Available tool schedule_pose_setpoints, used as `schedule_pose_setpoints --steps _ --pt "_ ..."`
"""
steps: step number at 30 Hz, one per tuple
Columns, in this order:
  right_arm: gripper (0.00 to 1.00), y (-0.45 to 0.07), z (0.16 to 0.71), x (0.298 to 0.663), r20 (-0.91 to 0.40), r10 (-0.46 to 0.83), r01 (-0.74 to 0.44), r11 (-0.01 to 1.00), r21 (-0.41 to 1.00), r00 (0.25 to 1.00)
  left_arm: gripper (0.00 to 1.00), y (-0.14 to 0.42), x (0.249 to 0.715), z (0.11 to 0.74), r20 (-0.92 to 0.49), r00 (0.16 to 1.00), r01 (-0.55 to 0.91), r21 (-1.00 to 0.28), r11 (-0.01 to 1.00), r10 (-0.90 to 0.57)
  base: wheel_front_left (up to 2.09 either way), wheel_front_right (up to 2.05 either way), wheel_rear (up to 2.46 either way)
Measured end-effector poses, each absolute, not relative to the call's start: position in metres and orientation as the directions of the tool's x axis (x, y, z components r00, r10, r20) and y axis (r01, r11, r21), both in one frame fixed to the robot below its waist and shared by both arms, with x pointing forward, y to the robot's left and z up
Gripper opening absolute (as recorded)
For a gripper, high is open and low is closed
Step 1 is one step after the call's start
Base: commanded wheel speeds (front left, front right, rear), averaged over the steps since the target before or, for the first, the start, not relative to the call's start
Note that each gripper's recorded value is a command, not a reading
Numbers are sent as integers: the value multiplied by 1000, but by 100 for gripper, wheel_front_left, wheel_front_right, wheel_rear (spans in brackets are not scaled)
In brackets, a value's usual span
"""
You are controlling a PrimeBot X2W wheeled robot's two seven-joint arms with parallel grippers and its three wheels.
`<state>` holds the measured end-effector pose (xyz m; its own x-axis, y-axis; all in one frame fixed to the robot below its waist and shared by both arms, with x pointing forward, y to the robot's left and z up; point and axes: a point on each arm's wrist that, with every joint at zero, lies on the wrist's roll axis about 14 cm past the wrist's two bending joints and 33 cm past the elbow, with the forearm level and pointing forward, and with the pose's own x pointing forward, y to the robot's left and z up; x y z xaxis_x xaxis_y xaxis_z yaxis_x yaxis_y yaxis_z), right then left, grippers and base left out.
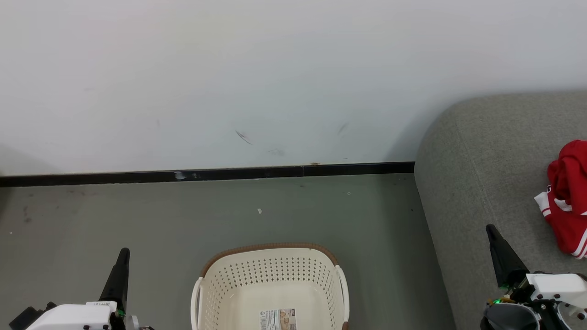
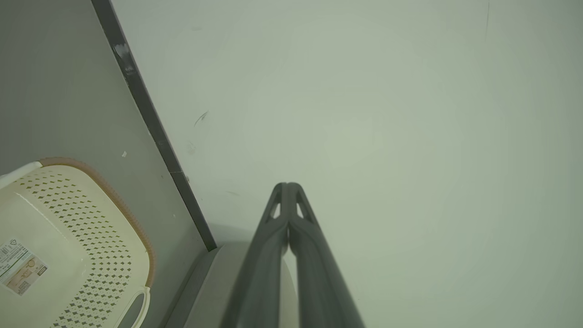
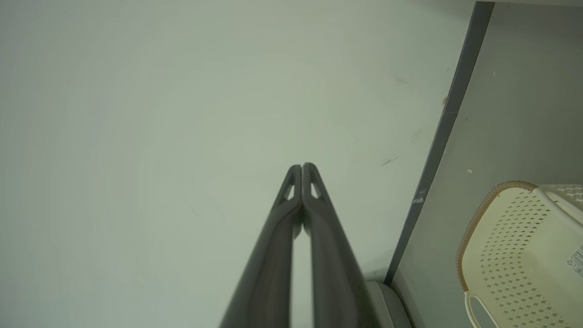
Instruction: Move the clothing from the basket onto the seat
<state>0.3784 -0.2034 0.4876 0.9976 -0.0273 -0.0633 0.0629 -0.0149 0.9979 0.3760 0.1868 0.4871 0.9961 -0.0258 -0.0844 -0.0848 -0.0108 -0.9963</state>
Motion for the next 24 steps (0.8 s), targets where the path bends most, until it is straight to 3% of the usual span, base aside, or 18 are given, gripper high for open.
schedule_pose_setpoints --steps 24 --pt "0 -203 488 378 -63 -27 63 -15 998 998 0 187 376 487 -85 996 -85 -996 -11 -26 0 0 0"
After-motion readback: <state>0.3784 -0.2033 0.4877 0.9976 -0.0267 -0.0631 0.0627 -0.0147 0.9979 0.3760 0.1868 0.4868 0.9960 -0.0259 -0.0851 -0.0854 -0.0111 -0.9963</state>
